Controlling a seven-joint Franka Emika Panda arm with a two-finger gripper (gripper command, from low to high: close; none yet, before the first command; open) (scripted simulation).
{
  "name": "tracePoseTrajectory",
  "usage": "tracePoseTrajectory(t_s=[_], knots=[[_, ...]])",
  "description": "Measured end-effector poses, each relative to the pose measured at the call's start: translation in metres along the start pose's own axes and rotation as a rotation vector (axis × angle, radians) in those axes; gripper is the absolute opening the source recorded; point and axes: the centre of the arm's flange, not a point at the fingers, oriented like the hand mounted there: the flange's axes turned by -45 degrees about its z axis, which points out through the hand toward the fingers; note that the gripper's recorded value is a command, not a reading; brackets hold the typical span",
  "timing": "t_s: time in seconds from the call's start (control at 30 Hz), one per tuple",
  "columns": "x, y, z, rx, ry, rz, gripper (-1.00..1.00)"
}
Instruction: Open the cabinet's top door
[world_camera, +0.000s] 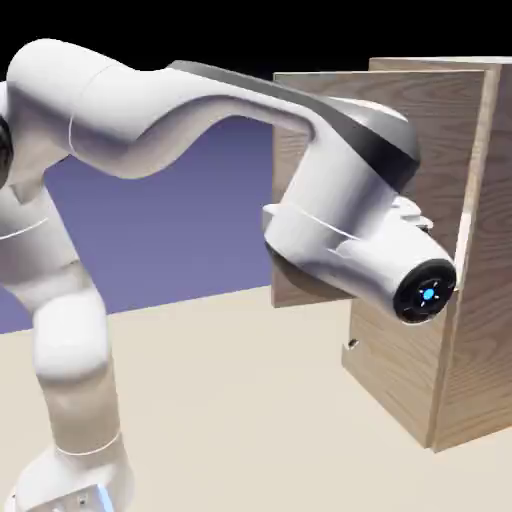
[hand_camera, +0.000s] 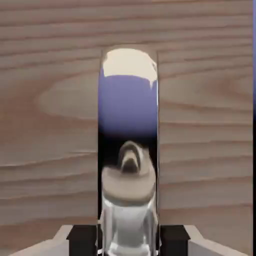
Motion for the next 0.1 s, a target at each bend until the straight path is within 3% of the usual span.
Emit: tracePoseTrajectory(t_s=[0.1], knots=[[0.0, -0.0087, -0.0128, -0.056, 0.0, 0.0, -1.0]])
